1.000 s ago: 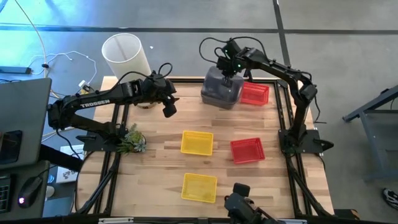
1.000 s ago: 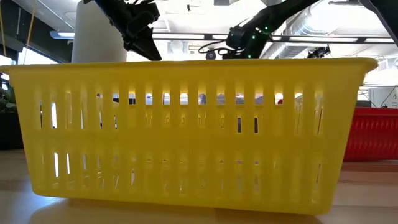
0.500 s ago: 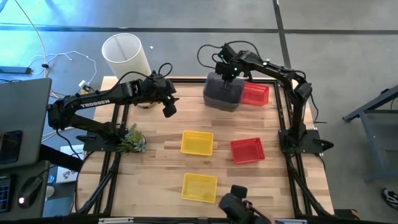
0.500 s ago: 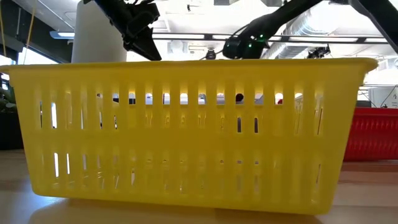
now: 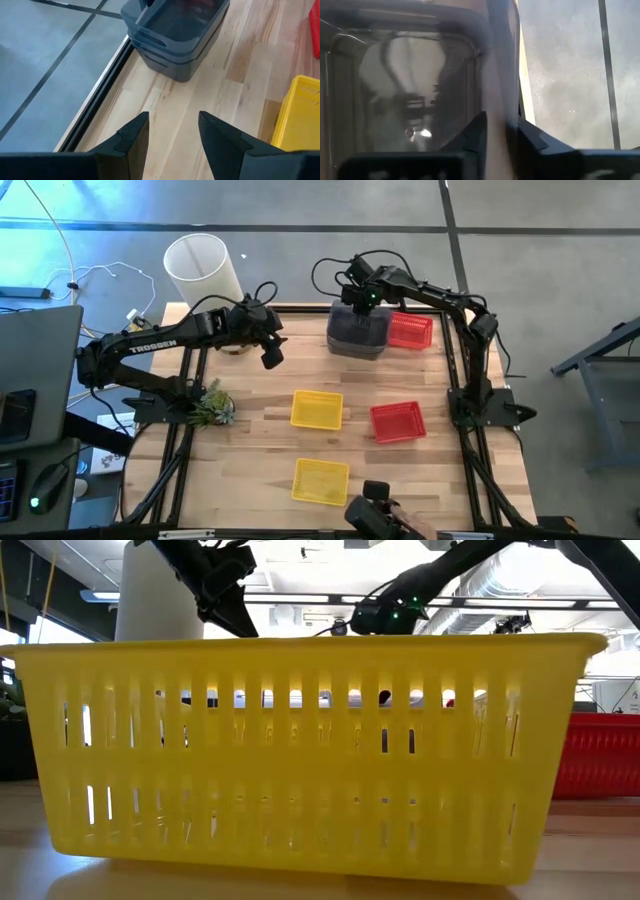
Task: Stack baskets by color
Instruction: Stack the bottom black bin on the stacked black bin, then stack the bottom yellow bin on the stacked yellow bin
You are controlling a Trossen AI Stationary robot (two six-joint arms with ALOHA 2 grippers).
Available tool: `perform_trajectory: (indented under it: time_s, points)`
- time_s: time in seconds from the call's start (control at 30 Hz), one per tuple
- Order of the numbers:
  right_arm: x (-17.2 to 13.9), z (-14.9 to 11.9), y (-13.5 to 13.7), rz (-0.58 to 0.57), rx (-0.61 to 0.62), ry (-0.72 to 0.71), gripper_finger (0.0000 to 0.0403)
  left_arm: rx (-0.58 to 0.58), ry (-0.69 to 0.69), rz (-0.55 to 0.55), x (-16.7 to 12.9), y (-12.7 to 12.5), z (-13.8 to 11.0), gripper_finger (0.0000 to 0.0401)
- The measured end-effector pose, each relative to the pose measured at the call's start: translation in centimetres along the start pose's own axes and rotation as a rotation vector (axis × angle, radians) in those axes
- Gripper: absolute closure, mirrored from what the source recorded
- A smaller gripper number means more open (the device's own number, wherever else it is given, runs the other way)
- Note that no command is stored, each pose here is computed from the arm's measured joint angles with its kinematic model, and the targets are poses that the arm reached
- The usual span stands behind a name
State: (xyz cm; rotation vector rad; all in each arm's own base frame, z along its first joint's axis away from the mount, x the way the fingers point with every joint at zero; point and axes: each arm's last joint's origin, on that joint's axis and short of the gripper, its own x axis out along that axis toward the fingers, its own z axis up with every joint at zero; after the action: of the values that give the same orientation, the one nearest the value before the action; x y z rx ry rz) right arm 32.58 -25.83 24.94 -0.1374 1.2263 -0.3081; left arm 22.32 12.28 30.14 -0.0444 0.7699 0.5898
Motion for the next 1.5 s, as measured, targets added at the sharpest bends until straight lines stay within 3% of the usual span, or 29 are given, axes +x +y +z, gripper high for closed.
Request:
perform_trajectory:
  time_s: [0.23,0.5,0.63,0.87,1.1,1.33,1.5]
  points:
    - [-0.1,0.8,0.2,-0.050,-0.013,-0.042,0.0276,0.000,0.000,0.000,0.0,0.0,0.0,0.0245]
    - [-1.8,1.8,2.0,-0.267,-0.133,0.071,0.0265,0.000,0.001,0.000,0.0,0.0,0.0,0.0245]
    - [-3.7,1.6,3.7,-0.206,-0.143,0.088,0.0265,0.004,0.020,-0.002,0.0,0.0,-0.2,0.0245]
    - [-6.1,1.4,6.4,-0.051,-0.054,0.079,0.0265,0.007,0.039,-0.011,0.0,-0.1,-0.4,0.0245]
    - [-7.5,0.8,9.4,0.089,0.029,0.162,0.0265,0.007,0.045,-0.116,-0.1,-0.5,-0.5,0.0245]
    - [-8.6,0.4,11.7,0.064,0.070,0.255,0.0265,-0.021,0.037,-0.243,-0.5,-2.6,-0.3,0.0245]
    - [-9.4,-0.1,12.8,-0.040,0.107,0.332,0.0265,-0.001,0.023,-0.312,-1.1,-4.9,-0.2,0.0245]
